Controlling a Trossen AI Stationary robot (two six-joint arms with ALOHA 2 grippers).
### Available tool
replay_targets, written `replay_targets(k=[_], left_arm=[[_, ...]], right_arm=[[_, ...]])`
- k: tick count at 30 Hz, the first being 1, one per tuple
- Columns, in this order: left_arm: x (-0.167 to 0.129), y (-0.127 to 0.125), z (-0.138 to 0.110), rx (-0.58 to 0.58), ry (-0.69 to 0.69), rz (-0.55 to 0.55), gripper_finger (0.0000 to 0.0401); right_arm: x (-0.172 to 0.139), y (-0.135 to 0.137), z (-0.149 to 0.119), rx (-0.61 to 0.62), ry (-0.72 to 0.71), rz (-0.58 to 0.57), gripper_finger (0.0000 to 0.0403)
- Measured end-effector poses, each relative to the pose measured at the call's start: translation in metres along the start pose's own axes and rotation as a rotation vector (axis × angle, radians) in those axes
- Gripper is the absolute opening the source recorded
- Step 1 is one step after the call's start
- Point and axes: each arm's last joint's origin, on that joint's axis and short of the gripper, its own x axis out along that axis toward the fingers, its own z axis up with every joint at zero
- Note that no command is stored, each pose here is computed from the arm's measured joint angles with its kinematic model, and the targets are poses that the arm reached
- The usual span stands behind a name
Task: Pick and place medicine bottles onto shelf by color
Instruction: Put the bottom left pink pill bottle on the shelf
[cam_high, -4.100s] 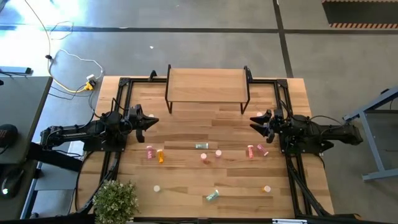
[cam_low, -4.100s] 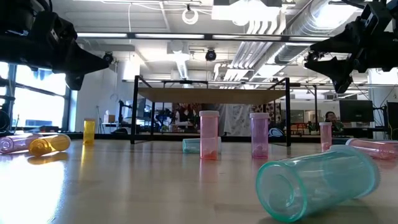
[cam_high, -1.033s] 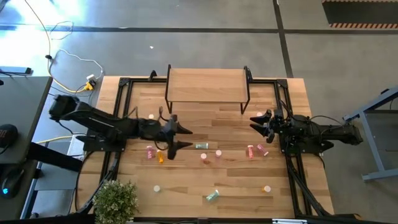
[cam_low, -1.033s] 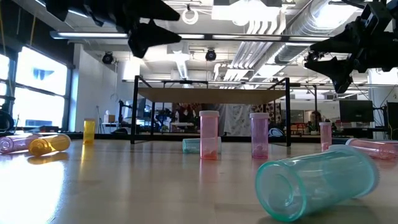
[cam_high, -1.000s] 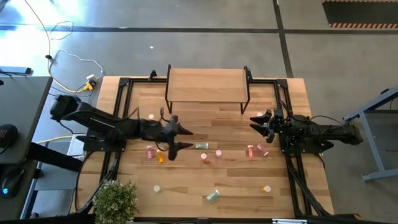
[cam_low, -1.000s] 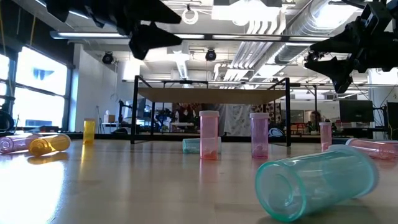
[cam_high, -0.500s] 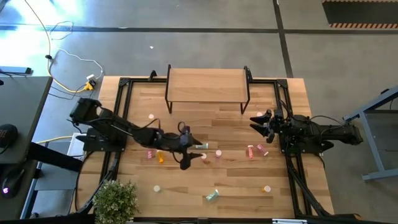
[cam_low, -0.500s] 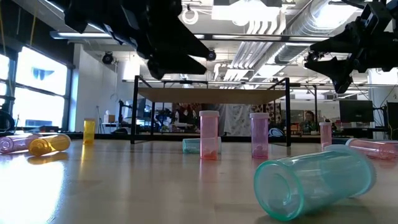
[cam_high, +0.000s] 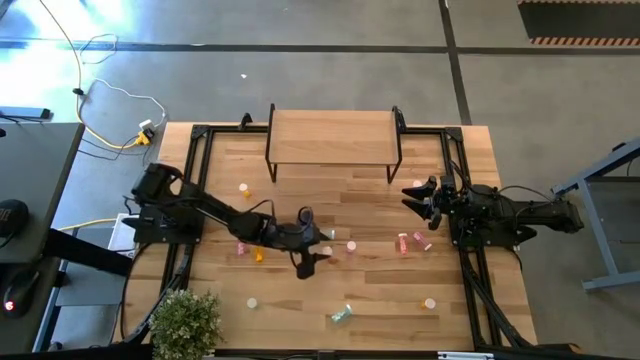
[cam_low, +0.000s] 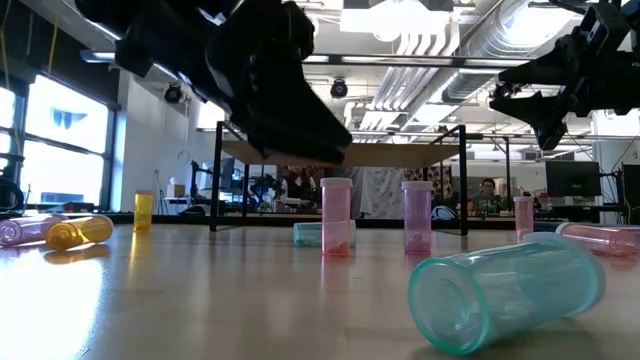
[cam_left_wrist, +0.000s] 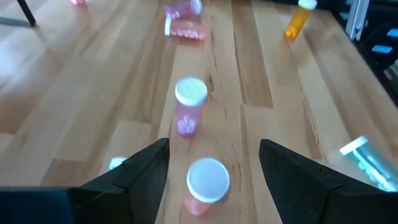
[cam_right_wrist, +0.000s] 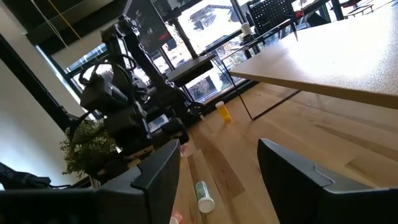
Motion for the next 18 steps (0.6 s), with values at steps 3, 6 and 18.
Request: replay_targets(k=[3,6,18], left_arm=[[0.005,-0.002,-0.007,0.008,0.022,0.0,0.0241],[0.009,-0.003,-0.013,0.016,0.035,0.018,0.0241],[0.016,-0.004,-0.018,0.016,0.014,0.042,0.0236]], right_arm=[[0.0,0.0,0.0,0.0,0.0,0.0,0.0206],[0.0,0.0,0.0,0.0,0.0,0.0,0.0206],[0.0,0.0,0.0,-0.007,0.001,0.0,0.0206]])
